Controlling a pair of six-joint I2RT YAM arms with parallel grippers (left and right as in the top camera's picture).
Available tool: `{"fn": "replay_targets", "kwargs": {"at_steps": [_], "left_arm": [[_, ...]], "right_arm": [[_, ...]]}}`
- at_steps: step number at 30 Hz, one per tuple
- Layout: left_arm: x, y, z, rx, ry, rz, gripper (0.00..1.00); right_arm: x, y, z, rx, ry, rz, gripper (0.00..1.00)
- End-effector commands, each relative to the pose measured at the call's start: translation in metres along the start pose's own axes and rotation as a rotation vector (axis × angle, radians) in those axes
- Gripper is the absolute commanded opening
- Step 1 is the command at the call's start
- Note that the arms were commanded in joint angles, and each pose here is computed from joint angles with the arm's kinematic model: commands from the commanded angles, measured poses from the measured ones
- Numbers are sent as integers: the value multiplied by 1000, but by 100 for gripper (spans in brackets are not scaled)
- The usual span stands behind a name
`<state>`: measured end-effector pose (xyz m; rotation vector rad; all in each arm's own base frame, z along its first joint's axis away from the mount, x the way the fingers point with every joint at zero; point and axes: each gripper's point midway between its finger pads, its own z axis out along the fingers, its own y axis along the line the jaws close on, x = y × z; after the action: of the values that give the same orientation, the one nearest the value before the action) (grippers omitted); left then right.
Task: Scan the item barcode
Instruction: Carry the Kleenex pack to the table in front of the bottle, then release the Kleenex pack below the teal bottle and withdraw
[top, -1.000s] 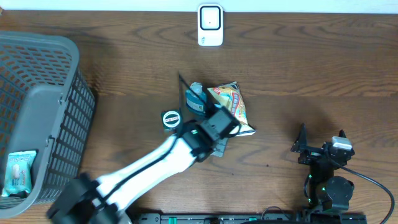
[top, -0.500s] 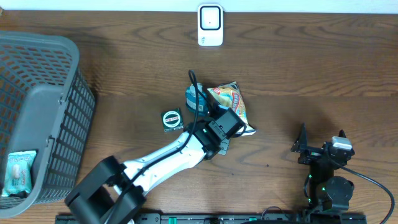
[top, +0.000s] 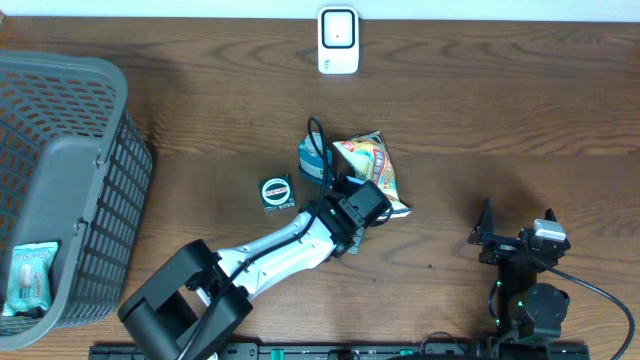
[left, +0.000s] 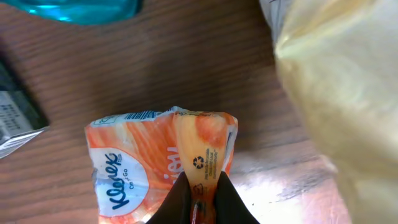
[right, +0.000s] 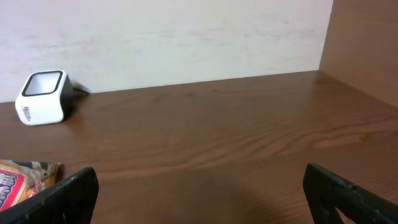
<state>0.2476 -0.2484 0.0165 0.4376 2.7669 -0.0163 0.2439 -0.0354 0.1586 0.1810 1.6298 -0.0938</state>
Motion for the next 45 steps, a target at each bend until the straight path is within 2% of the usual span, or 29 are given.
{"fn": "replay_targets", "kwargs": {"at_steps": [1, 5, 6, 7, 8, 9, 14, 17, 24, 28, 31, 34, 40, 42, 45], "left_arm": [[-4, 9, -5, -40, -29, -9, 7], [-4, 12, -6, -57, -31, 4, 9], [-4, 13, -6, -63, -35, 3, 14], [-4, 14, -6, -67, -36, 4, 35], [-5, 14, -6, -69, -39, 3, 70], [-5, 14, -6, -69, -40, 2, 97], [-12, 16, -23, -64, -63, -3, 99], [-29, 18, -56, -53, -122, -19, 100], [-91, 53, -199, -53, -508, -85, 99], [-104, 111, -288, -177, -802, -217, 100], [-94, 177, -347, -374, -985, -397, 99], [-55, 256, -398, -633, -1098, -674, 99], [13, 342, -432, -917, -1101, -973, 99], [25, 361, -431, -960, -1069, -1018, 99], [32, 383, -407, -918, -975, -1049, 99]], "right_arm": [[0, -2, 0, 11, 0, -12, 99], [0, -2, 0, 11, -1, -12, 99], [0, -2, 0, 11, -1, -12, 99], [0, -2, 0, 11, -1, -12, 99], [0, -2, 0, 11, -1, -12, 99], [0, -2, 0, 11, 0, -12, 99], [0, -2, 0, 11, -1, -12, 99], [0, -2, 0, 11, -1, -12, 99], [0, -2, 0, 11, -1, -12, 99], [0, -2, 0, 11, -1, -12, 99], [0, -2, 0, 11, 0, -12, 99], [0, -2, 0, 11, 0, -12, 99], [0, -2, 0, 11, -1, -12, 99], [0, -2, 0, 11, -1, -12, 99], [0, -2, 0, 11, -1, -12, 99]]}}
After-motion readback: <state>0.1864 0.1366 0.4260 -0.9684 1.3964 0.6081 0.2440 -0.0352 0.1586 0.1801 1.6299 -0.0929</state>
